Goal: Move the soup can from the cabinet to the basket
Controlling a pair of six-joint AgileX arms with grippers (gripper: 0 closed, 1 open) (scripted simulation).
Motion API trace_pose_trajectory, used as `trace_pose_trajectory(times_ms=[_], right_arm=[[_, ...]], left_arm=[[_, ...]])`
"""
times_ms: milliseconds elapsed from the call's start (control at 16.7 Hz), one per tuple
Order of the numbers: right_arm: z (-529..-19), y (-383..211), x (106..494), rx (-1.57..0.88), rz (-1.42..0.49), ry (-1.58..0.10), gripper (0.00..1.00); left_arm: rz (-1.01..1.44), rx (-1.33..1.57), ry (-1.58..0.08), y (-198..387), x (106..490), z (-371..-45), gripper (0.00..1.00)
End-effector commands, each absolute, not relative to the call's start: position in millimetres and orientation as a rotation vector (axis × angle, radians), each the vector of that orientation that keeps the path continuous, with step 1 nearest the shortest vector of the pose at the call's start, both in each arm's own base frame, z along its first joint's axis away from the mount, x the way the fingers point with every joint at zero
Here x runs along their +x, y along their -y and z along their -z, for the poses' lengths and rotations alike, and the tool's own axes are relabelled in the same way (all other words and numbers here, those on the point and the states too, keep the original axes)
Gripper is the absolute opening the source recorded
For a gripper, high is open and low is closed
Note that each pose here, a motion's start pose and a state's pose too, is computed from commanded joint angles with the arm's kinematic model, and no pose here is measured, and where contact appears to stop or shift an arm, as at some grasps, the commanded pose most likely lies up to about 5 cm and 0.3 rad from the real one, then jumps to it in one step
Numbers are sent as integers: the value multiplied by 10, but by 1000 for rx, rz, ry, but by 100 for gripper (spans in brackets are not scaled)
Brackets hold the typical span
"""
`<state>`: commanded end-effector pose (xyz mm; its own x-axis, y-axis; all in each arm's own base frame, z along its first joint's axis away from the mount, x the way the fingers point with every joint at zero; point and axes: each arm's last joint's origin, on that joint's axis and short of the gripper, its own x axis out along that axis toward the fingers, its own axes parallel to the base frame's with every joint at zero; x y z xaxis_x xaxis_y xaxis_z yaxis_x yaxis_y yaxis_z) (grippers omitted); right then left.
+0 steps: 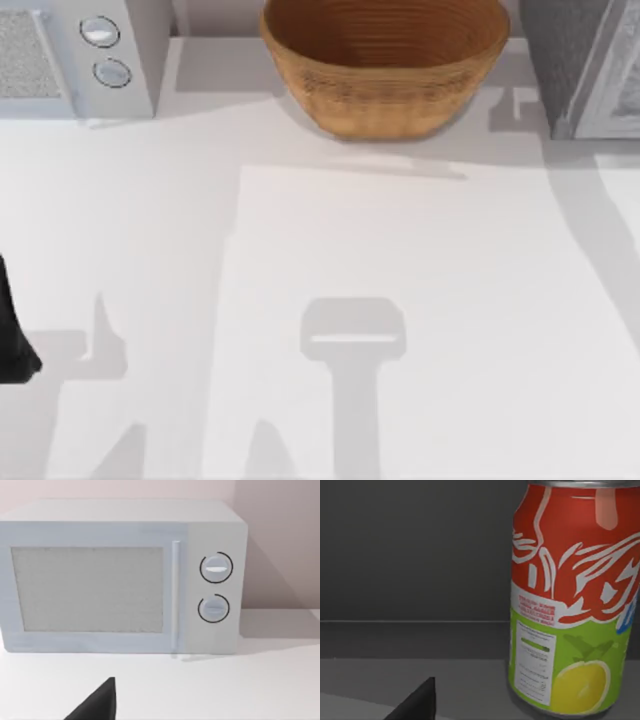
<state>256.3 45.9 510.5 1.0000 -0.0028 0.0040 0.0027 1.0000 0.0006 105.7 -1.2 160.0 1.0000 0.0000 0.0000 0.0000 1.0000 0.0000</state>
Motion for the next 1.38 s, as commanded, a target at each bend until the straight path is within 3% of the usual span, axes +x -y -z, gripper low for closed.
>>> trace_pose_trajectory(times_ms=[360,780,1380], right_arm=[[-5073,-349,2974,-2,7,9,100],[-5065,-344,3051,-2,7,7,100],[-5072,-329,3618,-2,8,9,100]], left_arm=[[0,0,0,12,1057,-1600,100],[0,0,0,12,1057,-1600,100],[0,0,0,12,1057,-1600,100]])
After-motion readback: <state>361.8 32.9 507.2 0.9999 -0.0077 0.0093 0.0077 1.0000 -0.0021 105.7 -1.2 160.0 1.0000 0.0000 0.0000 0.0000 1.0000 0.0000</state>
